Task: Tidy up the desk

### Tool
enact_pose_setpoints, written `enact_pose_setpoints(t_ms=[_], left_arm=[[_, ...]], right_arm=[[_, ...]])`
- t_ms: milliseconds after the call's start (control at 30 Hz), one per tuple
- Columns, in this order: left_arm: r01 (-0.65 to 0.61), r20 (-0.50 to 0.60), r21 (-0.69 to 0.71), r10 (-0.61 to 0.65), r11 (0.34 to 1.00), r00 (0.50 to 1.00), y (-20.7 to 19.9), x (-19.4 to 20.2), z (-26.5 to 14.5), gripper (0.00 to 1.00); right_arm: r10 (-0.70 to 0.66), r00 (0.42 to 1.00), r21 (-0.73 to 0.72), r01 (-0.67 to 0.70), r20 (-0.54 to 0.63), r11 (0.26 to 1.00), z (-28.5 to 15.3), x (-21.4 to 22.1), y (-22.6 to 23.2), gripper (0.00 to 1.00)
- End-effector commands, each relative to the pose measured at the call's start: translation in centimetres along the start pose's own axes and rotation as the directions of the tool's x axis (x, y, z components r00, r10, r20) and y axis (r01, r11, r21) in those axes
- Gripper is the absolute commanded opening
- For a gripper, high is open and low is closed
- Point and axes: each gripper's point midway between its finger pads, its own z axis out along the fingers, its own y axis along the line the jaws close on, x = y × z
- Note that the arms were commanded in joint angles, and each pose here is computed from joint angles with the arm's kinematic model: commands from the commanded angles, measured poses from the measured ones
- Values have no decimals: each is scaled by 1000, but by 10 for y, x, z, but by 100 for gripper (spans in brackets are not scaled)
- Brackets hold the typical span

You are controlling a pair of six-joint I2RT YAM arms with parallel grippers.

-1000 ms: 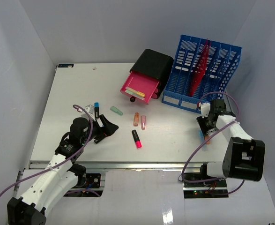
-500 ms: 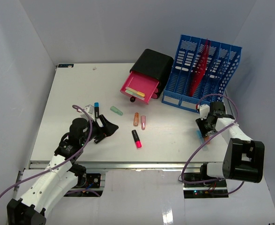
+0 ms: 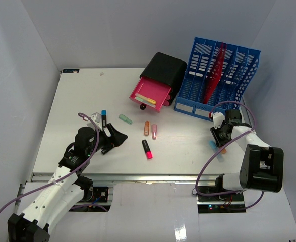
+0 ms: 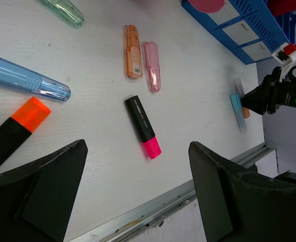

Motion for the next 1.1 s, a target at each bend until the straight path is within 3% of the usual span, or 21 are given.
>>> enact_pose_setpoints(t_ms=[0,233,333,500,633,800,900,1067], left_arm=[[-3,-7,2,3,1000,1000,1,2,0,93],[-4,-8,3,4,1000,1000,1,2,0,93],[-5,-4,7,5,1000,1000,0,1,-1,93],[-10,-6,25,10,1000,1000,-4,1,-2,93],[-21,-3,49,21,999,1000,-8,0,-4,93],[-6,2,107,6,994,1000,-21,-1,-11,93],[12,-6,147,-11,989,1000,-30,-1,-15,93],[28,6,192,-30,981,1000,-42,-5,-25,93]], right_arm=[[-7,999,-77,3,-46,997,15,19,17,36],[-6,999,-62,8,33,998,10,-4,10,22],[-46,994,-36,50,101,998,-2,-27,0,9],[-142,956,-13,150,257,989,-48,-82,-10,8],[-293,869,-58,343,398,938,-92,-148,23,8],[-475,710,-52,582,519,812,-115,-219,111,8],[-503,642,-15,625,578,780,-130,-278,142,8],[-566,571,40,682,595,730,-125,-336,181,8]])
